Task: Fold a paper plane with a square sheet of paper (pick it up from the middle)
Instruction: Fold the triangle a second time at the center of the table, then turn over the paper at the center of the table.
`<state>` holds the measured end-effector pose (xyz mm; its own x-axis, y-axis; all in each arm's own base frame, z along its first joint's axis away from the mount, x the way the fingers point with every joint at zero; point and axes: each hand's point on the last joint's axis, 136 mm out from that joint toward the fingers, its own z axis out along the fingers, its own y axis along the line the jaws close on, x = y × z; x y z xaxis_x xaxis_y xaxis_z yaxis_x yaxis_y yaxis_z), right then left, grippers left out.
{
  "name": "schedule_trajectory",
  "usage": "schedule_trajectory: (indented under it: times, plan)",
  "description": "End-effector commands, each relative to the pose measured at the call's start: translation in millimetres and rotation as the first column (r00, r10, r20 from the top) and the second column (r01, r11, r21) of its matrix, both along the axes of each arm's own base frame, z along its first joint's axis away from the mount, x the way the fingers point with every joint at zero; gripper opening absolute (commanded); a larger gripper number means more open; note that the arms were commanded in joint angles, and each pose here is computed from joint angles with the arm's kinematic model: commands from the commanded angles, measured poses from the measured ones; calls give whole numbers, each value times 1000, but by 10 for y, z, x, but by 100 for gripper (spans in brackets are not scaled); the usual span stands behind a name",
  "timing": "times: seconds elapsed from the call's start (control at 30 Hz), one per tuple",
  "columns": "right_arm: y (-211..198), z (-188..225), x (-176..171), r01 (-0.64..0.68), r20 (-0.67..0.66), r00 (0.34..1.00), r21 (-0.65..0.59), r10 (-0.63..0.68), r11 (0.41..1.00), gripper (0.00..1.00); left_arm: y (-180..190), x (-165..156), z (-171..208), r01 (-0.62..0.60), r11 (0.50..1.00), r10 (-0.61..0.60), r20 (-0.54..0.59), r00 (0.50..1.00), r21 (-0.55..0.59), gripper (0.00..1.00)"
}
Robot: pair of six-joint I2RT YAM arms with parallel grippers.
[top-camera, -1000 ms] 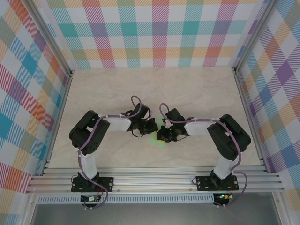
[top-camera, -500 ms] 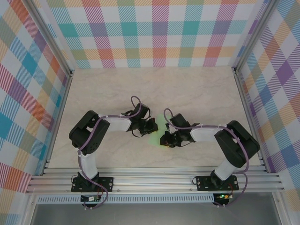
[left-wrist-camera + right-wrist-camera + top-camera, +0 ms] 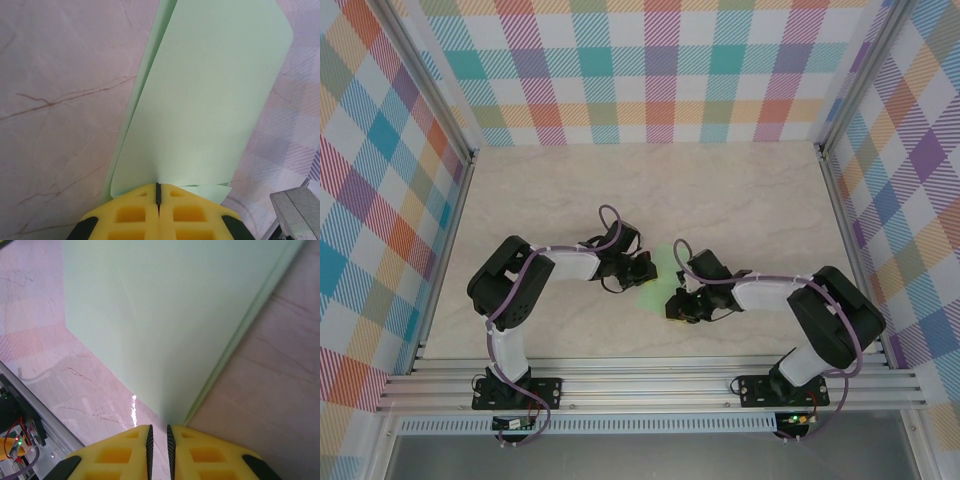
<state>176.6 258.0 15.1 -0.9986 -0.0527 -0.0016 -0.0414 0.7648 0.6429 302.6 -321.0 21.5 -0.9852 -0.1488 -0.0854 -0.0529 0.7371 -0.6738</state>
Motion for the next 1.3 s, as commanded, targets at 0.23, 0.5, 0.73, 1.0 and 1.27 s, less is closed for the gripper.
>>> schedule_trajectory:
  times: [0.23, 0.5, 0.73, 1.0, 1.27]
  plan:
    - [-511, 492, 365, 191, 179, 972, -214, -154, 958, 72, 2, 18, 148, -6, 1000, 6, 29, 1000, 10, 0]
    - [-675, 632, 826, 355, 171, 932, -246, -320, 902, 100, -1, 102, 443, -4, 1000, 3, 84, 997, 14, 0]
    - [-303, 579, 922, 366, 29, 931, -99, -365, 925, 90, 43, 39, 505, 4, 1000, -5, 90, 996, 14, 0]
    - [-276, 342, 882, 401, -1, 916, -49, -402, 915, 66, -34, 11, 483, 34, 999, -32, 78, 996, -21, 0]
    - [-150, 248, 847, 360, -39, 932, 5, -359, 933, 54, -87, 2, 394, 50, 998, -49, 51, 998, -22, 0]
